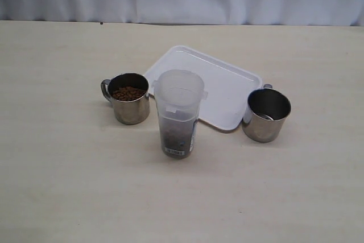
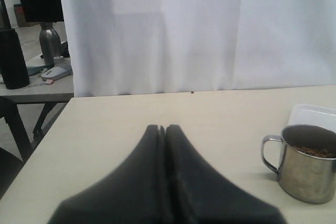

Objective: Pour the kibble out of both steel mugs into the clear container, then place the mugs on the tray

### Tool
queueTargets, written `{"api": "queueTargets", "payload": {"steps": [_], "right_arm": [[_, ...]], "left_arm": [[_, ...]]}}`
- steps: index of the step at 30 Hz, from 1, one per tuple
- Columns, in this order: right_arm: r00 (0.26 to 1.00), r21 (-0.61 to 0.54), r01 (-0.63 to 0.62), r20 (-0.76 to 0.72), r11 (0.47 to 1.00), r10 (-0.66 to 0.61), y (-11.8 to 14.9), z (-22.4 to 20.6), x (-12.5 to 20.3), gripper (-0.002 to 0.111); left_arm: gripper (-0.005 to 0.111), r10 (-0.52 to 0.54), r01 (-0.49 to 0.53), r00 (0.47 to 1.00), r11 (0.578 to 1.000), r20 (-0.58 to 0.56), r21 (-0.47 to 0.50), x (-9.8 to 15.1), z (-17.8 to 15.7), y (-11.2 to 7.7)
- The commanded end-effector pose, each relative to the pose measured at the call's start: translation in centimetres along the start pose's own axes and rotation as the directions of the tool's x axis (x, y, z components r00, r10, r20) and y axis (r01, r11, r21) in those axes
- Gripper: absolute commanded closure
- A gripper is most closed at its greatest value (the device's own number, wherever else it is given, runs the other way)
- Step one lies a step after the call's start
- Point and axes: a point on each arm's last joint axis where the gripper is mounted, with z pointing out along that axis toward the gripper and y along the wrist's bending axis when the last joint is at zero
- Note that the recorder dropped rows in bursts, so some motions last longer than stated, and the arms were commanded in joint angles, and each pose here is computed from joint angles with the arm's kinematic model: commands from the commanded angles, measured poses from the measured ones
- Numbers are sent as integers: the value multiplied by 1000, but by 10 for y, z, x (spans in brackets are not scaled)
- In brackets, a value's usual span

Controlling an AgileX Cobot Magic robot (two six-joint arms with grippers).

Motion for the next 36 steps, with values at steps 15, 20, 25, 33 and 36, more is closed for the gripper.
{"api": "queueTargets", "payload": {"steps": [15,20,25,33,36], "right_arm": [[1000,56,-2,-10,998,3,-3,0,2,103],[1000,56,-2,-10,998,3,-3,0,2,103],[1000,56,-2,-10,998,3,-3,0,2,103],[1000,56,-2,-10,998,3,-3,0,2,103],[1000,56,-2,-10,998,3,-3,0,2,103]], "left_arm": [[107,-3,3,1000,1000,13,8,0,0,0],[107,-3,3,1000,1000,13,8,0,0,0],[107,-3,3,1000,1000,16,7,-1,0,0],[107,-31,32,966,999,255,0,-22,-3,1],[107,-36,36,979,999,201,3,-18,-2,1]]}}
